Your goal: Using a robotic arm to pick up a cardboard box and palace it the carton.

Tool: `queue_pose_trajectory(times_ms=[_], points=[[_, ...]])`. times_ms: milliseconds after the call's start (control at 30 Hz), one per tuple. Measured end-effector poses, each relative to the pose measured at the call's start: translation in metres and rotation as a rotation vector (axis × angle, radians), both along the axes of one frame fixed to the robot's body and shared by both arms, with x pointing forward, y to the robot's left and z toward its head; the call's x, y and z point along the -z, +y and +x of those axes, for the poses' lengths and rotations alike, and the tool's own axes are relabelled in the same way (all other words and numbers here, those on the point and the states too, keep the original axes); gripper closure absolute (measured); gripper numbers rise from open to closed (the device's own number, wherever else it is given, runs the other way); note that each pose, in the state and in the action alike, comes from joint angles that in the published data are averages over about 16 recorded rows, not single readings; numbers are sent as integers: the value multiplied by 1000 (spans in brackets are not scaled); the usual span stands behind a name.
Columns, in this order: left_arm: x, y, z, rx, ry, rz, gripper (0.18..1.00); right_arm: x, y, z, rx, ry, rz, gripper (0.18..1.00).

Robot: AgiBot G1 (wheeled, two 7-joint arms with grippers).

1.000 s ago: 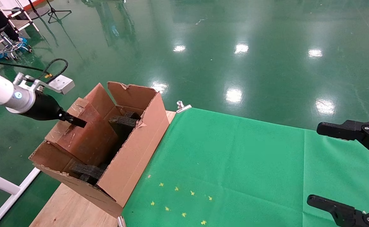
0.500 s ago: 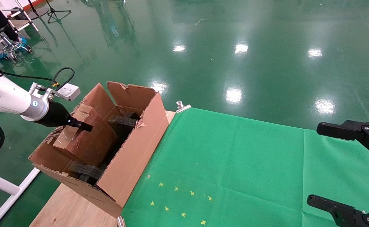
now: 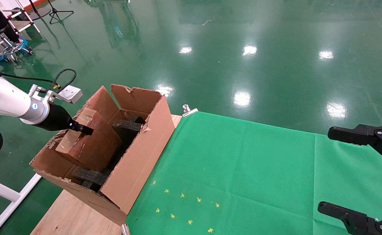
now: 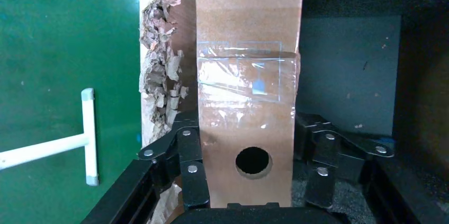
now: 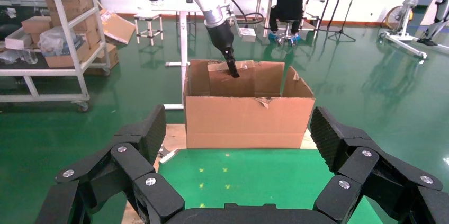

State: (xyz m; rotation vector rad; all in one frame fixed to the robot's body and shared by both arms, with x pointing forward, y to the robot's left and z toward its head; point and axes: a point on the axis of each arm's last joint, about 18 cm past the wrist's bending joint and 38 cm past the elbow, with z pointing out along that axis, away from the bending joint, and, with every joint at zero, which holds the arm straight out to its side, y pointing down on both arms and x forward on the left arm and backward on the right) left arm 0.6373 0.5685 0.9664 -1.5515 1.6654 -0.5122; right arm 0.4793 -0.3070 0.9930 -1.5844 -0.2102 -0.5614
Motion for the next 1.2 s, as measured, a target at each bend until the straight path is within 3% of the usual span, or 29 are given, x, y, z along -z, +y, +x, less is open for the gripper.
queue_pose_trajectory(times_ms=[367, 667, 933, 1200], points=[[-11, -2, -1, 19, -29, -21, 567, 0, 0, 0, 0, 0, 0, 178], [-55, -11, -12, 103, -143, -110, 367, 0, 0, 0, 0, 0, 0, 178], [-91, -15, -25, 174, -236, -153, 257, 0, 0, 0, 0, 0, 0, 178], [-95, -19, -25, 199, -252, -154, 200, 0, 0, 0, 1, 0, 1, 178]])
